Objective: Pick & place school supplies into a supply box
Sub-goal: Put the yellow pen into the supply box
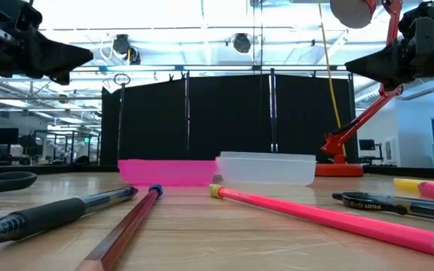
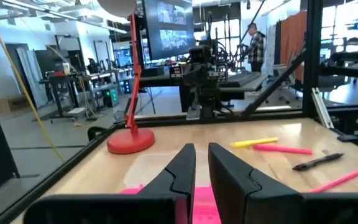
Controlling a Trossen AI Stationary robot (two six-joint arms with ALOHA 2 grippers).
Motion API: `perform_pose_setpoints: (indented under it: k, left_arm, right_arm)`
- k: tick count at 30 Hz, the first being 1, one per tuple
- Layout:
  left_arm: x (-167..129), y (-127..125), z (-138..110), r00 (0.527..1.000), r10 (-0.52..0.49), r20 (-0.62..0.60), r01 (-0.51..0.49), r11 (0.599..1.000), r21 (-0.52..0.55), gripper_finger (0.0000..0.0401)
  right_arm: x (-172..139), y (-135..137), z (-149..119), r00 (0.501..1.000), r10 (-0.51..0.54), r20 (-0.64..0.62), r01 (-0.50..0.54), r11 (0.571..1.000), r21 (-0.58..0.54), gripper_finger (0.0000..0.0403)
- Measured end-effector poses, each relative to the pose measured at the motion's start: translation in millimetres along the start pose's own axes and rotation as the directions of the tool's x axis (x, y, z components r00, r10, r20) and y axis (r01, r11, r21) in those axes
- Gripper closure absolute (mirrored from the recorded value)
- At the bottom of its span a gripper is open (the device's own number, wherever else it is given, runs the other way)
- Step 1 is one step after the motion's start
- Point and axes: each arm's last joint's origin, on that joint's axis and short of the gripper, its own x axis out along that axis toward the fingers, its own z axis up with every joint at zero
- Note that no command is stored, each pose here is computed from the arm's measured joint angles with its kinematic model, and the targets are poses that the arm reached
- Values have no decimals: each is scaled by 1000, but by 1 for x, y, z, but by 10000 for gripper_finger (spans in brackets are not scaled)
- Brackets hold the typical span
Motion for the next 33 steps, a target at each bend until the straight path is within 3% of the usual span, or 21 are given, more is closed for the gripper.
perform_pose_setpoints:
  k: [11, 14, 17, 20, 27, 31, 33]
  left_arm:
    - [0, 0, -2, 1000, -10, -22, 11, 1000, 14, 350]
    - [0, 0, -1, 1000, -9, -5, 9, 999, 36, 350]
    - [0, 0, 1, 1000, -7, 8, 7, 999, 32, 350]
    - [0, 0, 4, 999, -4, 39, 3, 1000, 23, 350]
    - [0, 1, 4, 999, 8, 45, -9, 1000, 16, 350]
    - [0, 1, 4, 999, 20, 37, -19, 999, -33, 350]
    - [0, 1, 3, 999, 21, 28, -20, 999, -40, 350]
  right_arm:
    - [-1, -2, 14, 993, -40, 112, 37, 999, 27, 403]
    - [3, 2, 10, 998, -50, 24, 51, 998, -29, 403]
    - [10, 8, 42, 998, -66, -3, 66, 998, 10, 403]
    - [24, 26, 65, 980, -94, -175, 88, 995, -44, 403]
    - [73, 99, 139, 851, -144, -506, 104, 989, -105, 403]
    - [97, 141, 170, 721, -146, -677, 141, 988, -62, 403]
    - [103, 156, 179, 614, -123, -780, 223, 975, 22, 403]
